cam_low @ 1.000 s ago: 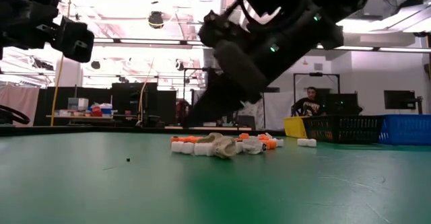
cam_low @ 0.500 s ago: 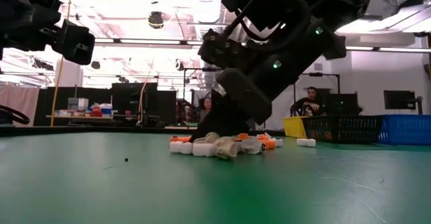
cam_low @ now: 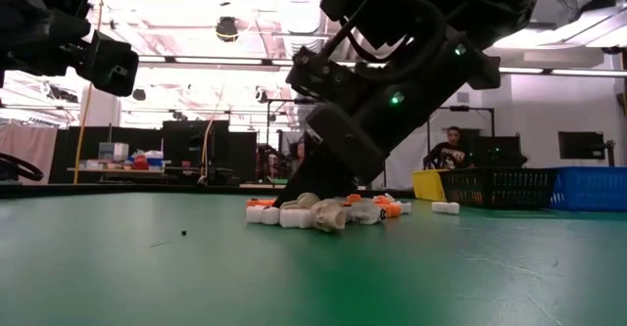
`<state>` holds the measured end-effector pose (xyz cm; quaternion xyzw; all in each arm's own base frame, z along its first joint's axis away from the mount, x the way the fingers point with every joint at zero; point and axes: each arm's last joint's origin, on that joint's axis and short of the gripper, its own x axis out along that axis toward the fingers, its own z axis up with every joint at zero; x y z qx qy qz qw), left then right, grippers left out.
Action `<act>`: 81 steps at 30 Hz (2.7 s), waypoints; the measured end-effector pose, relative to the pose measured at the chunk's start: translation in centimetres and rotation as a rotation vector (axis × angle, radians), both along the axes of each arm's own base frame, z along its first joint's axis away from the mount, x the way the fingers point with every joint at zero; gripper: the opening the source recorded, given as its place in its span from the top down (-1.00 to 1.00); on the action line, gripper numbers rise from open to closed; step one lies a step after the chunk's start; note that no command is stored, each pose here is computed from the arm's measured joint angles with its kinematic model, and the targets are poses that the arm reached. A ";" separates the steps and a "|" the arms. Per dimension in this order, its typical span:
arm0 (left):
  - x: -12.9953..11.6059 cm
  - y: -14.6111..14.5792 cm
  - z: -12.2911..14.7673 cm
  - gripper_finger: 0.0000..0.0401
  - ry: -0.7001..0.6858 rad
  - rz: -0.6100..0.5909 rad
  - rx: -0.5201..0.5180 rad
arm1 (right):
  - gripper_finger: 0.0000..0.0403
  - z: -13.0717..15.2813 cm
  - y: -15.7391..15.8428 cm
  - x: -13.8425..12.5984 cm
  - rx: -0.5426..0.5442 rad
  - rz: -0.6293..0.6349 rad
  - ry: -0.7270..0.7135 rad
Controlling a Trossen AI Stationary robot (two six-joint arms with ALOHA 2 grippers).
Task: Sort Halloween decoration
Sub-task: Put the purple spider toy into the yellow basket
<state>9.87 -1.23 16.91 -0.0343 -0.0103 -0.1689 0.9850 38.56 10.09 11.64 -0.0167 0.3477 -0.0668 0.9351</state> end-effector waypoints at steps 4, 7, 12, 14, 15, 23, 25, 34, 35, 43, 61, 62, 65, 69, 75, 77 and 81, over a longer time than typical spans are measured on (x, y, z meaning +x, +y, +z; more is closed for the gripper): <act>0.0 0.0 0.0 0.10 0.000 0.000 0.000 | 0.68 0.0 0.0 0.1 0.001 -0.001 -0.008; 0.0 0.0 0.0 0.10 0.000 0.000 0.000 | 0.77 0.1 0.0 0.1 0.004 -0.002 -0.016; 0.0 0.0 0.0 0.10 0.000 0.000 -0.001 | 0.92 1.2 0.5 0.3 0.009 0.019 -0.037; 0.0 0.0 0.0 0.10 0.000 0.000 -0.001 | 0.96 1.8 0.6 0.0 0.004 0.043 -0.033; 0.0 0.0 0.0 0.10 0.000 0.000 -0.001 | 0.97 2.3 0.6 0.0 0.005 0.046 -0.050; 0.0 0.0 0.0 0.10 0.001 -0.003 -0.001 | 0.96 7.2 -0.7 -1.7 -0.050 0.019 -0.068; 0.0 0.0 0.0 0.10 0.002 -0.003 -0.004 | 0.96 8.3 -1.7 -2.4 -0.101 -0.012 -0.031; 0.0 0.0 0.0 0.10 0.011 -0.009 -0.031 | 0.97 12.1 -9.9 -7.8 -0.174 -0.225 0.094; 0.0 0.0 0.0 0.10 0.012 -0.011 -0.034 | 0.97 12.1 -11.1 -8.7 -0.165 -0.268 0.100; 0.0 0.0 0.0 0.10 0.009 0.008 -0.027 | 0.97 12.4 -19.4 -16.2 -0.135 -0.722 0.074; 0.0 0.1 0.0 0.10 0.025 0.033 -0.064 | 0.19 9.3 -28.1 -20.0 0.186 -0.945 0.133; 0.0 0.1 0.0 0.10 0.025 0.033 -0.064 | 0.12 9.3 -28.1 -20.0 0.184 -0.947 0.134; 0.0 0.1 0.0 0.10 0.025 0.032 -0.064 | -0.03 9.6 -28.1 -19.9 0.175 -0.949 0.110; 0.0 0.1 0.0 0.10 0.024 0.033 -0.061 | -0.11 9.9 -27.9 -20.2 0.178 -0.977 0.116; 0.0 0.1 0.0 0.10 0.024 0.033 -0.060 | -0.08 10.5 -27.2 -19.5 0.192 -0.868 0.164; 0.0 0.1 0.0 0.10 0.024 0.033 -0.061 | -0.06 10.4 -26.9 -19.2 0.209 -0.792 0.199; 0.0 0.1 0.1 0.10 0.017 0.043 -0.082 | -0.02 11.1 -26.9 -19.0 0.171 -0.852 0.178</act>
